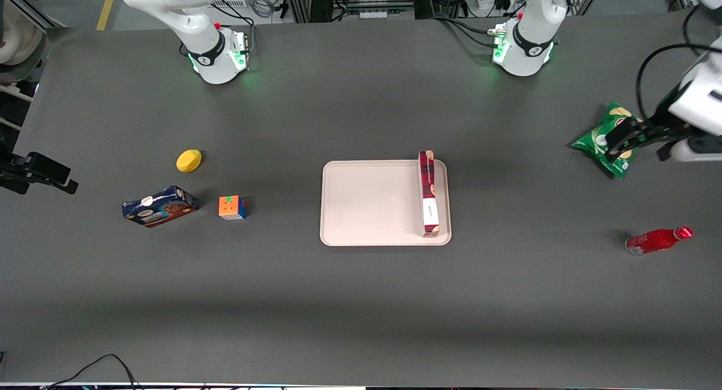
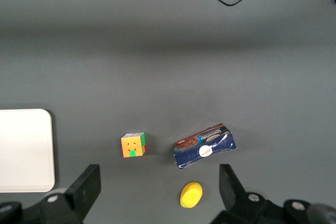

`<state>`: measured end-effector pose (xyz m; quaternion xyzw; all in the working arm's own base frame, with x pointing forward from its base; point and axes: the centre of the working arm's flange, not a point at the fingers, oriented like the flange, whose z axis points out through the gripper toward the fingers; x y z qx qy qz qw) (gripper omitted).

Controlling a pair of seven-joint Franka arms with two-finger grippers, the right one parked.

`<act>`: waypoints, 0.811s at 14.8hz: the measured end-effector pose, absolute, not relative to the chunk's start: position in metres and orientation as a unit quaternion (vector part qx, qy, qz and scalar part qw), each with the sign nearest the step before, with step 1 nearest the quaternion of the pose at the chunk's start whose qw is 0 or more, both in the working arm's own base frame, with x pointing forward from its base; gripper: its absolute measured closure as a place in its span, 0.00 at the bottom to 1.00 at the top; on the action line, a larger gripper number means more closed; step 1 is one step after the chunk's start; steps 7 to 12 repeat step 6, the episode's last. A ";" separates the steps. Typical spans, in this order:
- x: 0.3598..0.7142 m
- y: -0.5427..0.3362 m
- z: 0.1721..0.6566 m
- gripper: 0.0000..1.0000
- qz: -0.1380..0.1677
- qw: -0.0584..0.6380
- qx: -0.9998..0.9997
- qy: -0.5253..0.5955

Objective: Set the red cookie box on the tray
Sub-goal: 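Raise the left gripper away from the box on the tray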

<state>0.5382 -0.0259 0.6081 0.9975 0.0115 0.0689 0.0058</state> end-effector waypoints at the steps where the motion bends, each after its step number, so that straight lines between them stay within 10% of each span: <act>1: 0.533 -0.023 0.614 0.00 0.065 0.006 0.998 0.011; 12: 0.527 -0.025 0.631 0.00 0.067 0.006 0.998 -0.002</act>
